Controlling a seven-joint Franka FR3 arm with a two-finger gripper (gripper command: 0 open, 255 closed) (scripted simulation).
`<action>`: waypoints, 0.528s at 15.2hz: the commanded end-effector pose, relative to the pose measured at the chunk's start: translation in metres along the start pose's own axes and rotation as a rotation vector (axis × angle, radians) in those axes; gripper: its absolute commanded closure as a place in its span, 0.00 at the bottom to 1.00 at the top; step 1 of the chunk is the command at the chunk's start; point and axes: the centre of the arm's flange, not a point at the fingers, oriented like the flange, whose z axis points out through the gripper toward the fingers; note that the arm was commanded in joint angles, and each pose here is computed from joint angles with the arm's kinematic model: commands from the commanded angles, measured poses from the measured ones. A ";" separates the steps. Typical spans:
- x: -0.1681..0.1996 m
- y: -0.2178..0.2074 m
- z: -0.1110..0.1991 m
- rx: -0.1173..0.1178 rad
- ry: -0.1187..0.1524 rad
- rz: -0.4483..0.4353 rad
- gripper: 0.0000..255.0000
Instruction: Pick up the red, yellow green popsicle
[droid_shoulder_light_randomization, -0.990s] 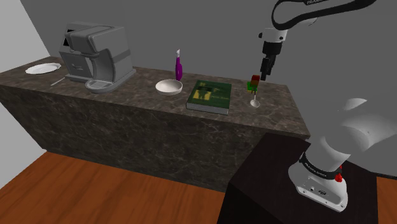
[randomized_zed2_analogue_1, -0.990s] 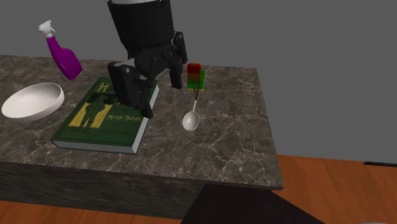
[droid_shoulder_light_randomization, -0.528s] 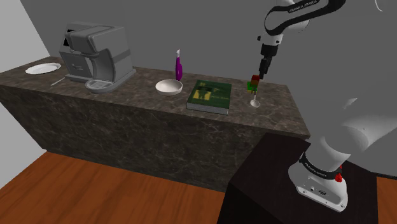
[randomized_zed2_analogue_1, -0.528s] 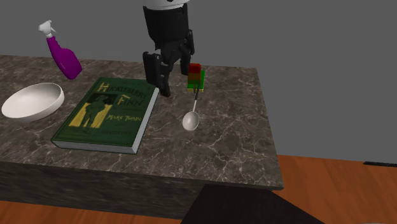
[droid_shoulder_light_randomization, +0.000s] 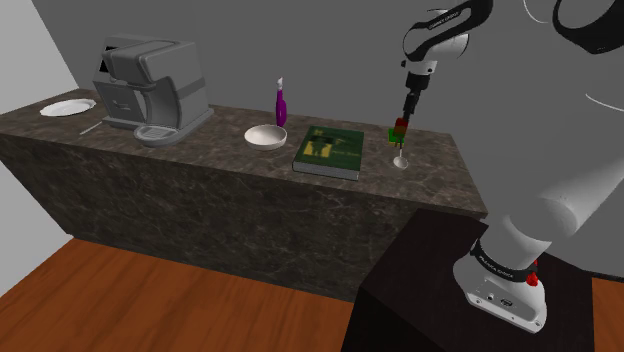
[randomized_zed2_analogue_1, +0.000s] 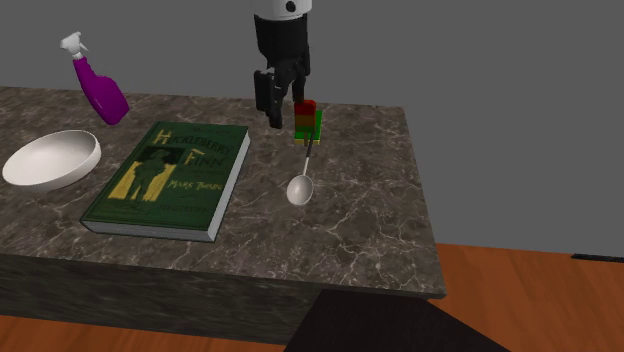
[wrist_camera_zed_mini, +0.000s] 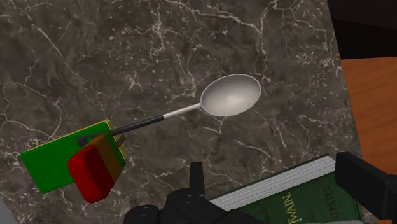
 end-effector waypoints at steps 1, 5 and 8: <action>0.008 0.026 0.008 -0.005 0.009 -0.014 0.00; 0.023 0.073 0.022 -0.011 0.027 -0.038 0.00; 0.035 0.108 0.032 -0.015 0.040 -0.056 0.00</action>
